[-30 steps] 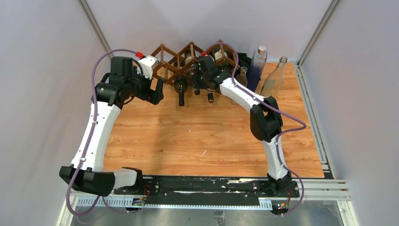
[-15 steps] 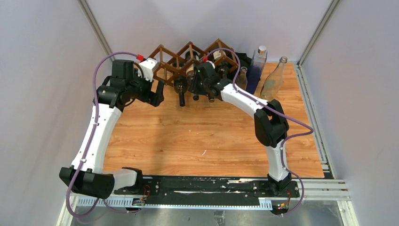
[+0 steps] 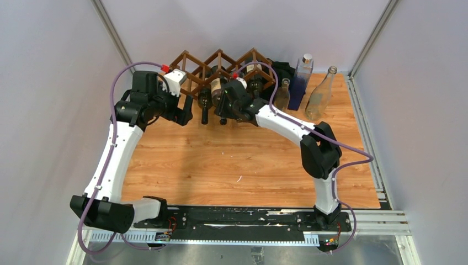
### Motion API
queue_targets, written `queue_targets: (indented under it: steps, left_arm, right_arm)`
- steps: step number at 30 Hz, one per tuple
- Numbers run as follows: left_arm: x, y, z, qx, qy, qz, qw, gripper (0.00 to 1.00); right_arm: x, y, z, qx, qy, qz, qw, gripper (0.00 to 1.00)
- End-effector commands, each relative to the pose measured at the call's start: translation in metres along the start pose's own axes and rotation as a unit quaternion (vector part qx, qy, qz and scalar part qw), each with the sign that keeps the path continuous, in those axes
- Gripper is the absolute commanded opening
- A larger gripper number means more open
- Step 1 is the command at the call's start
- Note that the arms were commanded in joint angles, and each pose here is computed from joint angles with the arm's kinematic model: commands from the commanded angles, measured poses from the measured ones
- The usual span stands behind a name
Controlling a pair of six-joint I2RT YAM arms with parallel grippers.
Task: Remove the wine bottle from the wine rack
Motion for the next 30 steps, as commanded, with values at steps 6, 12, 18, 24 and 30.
queue_targets:
  steps: [6, 12, 18, 24, 30]
  left_arm:
    - [0.002, -0.002, 0.000, 0.009, -0.017, 0.015, 1.000, 1.00]
    - [0.003, -0.003, 0.002, 0.024, -0.019, 0.036, 0.999, 1.00]
    - [0.005, -0.007, 0.003, 0.045, -0.025, 0.055, 0.997, 1.00]
    - [0.010, -0.013, 0.001, 0.072, -0.038, 0.096, 0.992, 1.00]
    - [0.022, -0.025, -0.001, 0.118, -0.065, 0.177, 0.975, 1.00]
  right_arm:
    - [0.028, 0.025, -0.073, -0.056, -0.007, -0.008, 0.998, 0.00]
    - [0.052, 0.012, -0.100, -0.058, 0.018, -0.016, 0.998, 0.00]
    - [0.064, 0.000, -0.125, -0.063, 0.023, -0.024, 0.997, 0.00]
    - [0.057, -0.002, -0.162, -0.090, 0.015, -0.055, 0.994, 0.00]
    - [0.069, -0.004, -0.196, -0.134, 0.084, -0.108, 0.981, 0.00]
Point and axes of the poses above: each gripper's point midway between its finger pads, its own z axis out along the fingers, its own y axis along the line the jaws close on, x = y × z, the point moved 7 cm from there along -z, back along the fingers, and after that the axes turned 9 degrees about z, right-handed, at the moved point
